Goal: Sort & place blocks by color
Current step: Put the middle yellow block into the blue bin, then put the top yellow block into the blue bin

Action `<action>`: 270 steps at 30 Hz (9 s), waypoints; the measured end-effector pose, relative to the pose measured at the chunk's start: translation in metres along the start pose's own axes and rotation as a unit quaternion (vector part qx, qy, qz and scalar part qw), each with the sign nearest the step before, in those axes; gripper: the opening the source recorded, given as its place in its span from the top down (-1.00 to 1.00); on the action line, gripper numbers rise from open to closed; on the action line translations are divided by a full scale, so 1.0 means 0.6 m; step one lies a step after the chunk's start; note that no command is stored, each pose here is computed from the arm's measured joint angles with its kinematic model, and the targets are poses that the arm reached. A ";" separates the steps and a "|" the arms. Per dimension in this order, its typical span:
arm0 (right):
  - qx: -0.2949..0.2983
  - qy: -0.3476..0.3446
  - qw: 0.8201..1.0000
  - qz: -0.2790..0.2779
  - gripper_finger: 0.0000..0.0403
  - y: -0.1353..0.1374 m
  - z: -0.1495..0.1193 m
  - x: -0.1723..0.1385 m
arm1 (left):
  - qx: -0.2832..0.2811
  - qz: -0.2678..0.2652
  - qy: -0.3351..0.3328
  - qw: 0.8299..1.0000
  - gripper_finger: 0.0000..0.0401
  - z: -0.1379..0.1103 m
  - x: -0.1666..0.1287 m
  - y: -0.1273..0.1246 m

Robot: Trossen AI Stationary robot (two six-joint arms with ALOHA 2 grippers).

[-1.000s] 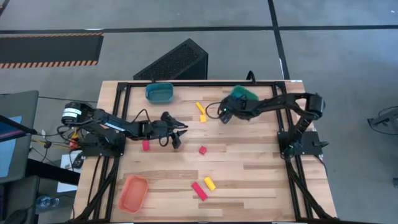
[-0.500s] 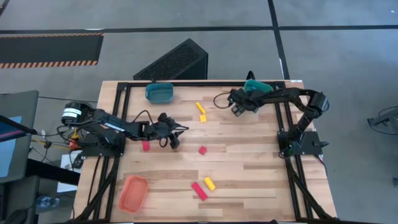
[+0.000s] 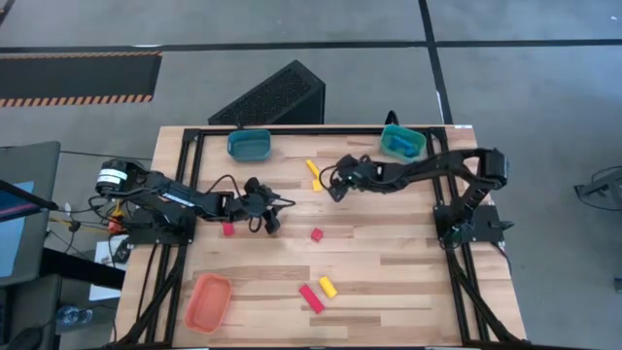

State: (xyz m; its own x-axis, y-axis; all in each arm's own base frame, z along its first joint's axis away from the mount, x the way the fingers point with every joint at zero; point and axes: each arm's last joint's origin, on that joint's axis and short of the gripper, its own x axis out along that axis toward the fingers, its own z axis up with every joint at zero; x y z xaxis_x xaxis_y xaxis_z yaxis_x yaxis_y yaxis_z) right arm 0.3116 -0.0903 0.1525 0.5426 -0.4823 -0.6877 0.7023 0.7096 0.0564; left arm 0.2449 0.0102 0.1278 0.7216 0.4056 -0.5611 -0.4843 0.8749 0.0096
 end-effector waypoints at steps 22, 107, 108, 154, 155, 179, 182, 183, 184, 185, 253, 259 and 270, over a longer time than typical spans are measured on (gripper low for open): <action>-0.042 -0.043 0.998 0.034 -0.40 0.097 -0.006 0.096 | 0.029 0.003 -0.006 1.000 0.23 0.001 0.000 0.000; -0.365 -0.187 0.912 -0.017 0.37 0.237 -0.004 -0.133 | -0.172 -0.331 -0.158 0.914 -0.08 0.099 -0.001 0.042; -0.363 -0.189 0.912 -0.017 0.37 0.238 -0.003 -0.134 | -0.173 -0.329 -0.159 0.915 -0.08 0.099 0.000 0.042; -0.454 -0.243 0.855 -0.061 0.36 0.224 0.043 -0.126 | -0.257 -0.283 -0.153 0.911 -0.08 0.120 0.007 0.044; -0.459 -0.244 0.852 -0.062 0.36 0.224 0.043 -0.126 | -0.259 -0.283 -0.153 0.911 -0.17 0.120 0.007 0.045; -0.463 -0.242 0.851 -0.055 0.35 0.229 0.037 -0.127 | -0.132 -0.298 -0.197 0.925 0.47 0.126 0.002 0.043; -0.448 -0.242 0.859 -0.045 0.30 0.233 0.031 -0.129 | -0.127 -0.299 -0.187 0.927 0.47 0.124 0.004 0.045; -0.437 -0.243 0.865 -0.041 0.26 0.234 0.031 -0.129 | -0.124 -0.297 -0.186 0.928 0.47 0.125 0.005 0.050; -0.423 -0.243 0.872 -0.036 0.22 0.233 0.030 -0.129 | -0.123 -0.293 -0.184 0.930 0.47 0.126 0.005 0.057; -0.403 -0.244 0.882 -0.028 0.18 0.233 0.031 -0.128 | -0.121 -0.285 -0.184 0.933 0.47 0.128 0.004 0.066; 0.036 -0.065 0.997 0.008 -0.03 0.046 0.101 -0.011 | -0.093 0.204 0.006 0.975 -0.10 0.138 -0.004 0.290; 0.023 -0.003 1.000 -0.007 -0.06 0.052 0.097 0.039 | -0.006 0.161 -0.054 0.985 -0.10 0.169 -0.052 0.259; -0.014 0.118 0.991 -0.062 -0.04 0.075 0.109 0.124 | -0.010 0.119 0.015 0.993 -0.11 0.149 -0.076 0.243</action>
State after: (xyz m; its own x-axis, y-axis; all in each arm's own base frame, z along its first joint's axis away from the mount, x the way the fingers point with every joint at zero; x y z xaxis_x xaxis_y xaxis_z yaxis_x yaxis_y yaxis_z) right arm 0.4138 -0.1282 0.1513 0.3284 -0.4359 -0.8379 0.7423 0.6677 -0.0564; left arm 0.1859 0.1430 0.2287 0.5707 0.5925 -0.5685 -0.6497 0.7492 0.1286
